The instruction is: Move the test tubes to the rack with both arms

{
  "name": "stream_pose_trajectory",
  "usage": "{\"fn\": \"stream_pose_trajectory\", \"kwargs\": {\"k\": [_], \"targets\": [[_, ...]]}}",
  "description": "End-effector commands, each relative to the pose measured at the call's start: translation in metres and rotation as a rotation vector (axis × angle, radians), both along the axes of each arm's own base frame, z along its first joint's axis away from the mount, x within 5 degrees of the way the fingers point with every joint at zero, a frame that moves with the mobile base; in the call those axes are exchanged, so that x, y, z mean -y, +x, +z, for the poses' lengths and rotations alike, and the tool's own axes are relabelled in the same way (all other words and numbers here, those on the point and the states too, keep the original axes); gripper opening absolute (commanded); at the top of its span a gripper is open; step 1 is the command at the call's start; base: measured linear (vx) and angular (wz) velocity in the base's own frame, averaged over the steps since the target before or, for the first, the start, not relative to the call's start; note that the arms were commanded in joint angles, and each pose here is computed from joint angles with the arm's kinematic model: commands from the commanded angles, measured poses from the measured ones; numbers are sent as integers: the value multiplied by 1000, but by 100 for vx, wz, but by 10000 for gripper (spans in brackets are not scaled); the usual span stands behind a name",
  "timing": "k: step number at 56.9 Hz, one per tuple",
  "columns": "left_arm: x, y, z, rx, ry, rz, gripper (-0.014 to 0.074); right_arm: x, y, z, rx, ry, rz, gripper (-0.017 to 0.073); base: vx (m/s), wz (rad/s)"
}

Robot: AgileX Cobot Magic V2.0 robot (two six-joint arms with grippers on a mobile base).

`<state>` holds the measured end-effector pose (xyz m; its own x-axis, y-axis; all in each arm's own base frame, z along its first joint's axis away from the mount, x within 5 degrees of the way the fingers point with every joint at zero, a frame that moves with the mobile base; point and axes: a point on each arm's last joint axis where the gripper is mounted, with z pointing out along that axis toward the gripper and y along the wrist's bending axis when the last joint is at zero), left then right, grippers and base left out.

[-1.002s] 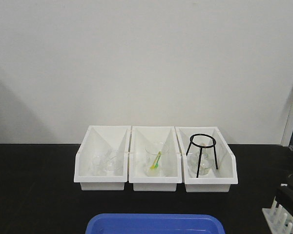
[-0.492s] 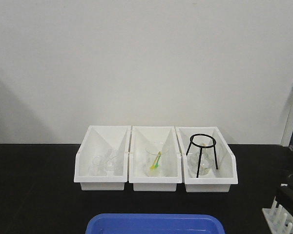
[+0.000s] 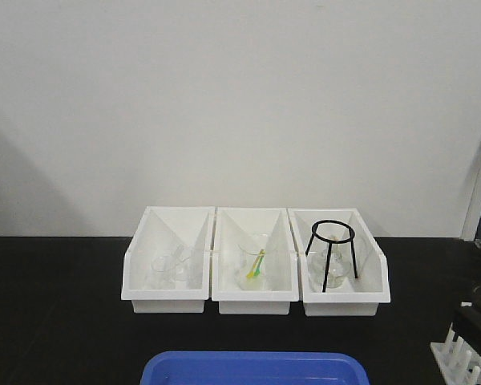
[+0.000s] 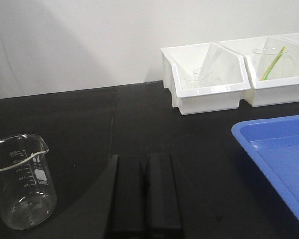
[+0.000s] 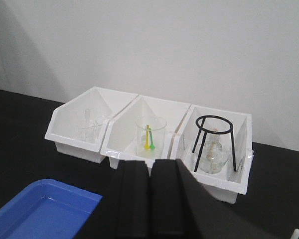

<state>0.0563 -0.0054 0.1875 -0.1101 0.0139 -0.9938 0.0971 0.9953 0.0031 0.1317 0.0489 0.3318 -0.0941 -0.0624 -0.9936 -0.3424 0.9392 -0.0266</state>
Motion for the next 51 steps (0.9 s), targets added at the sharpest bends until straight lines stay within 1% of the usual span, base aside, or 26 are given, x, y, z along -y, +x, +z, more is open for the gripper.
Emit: {"fn": "stream_pose_trajectory", "kwargs": {"k": [1, 40, 43, 47, 49, 51], "targets": [[0, 1, -1, 60, -5, -2, -20, -2, -1, 17, 102, 16, 21, -8, 0, 0], [0, 1, -1, 60, -5, -2, -20, -2, -1, 17, 102, 15, 21, -8, 0, 0], [0, 1, -1, 60, -5, -2, -20, -2, -1, 17, 95, 26, 19, -8, 0, 0], [0, 1, -1, 60, -5, -2, -20, -2, -1, 13, 63, 61, 16, -8, 0, 0], [0, 1, -1, 60, -5, -2, -20, -1, -1, 9, 56, 65, 13, -8, 0, 0], [0, 1, -1, 60, -5, -2, -20, 0, -3, 3, 48, 57, 12, -8, 0, 0]]}}
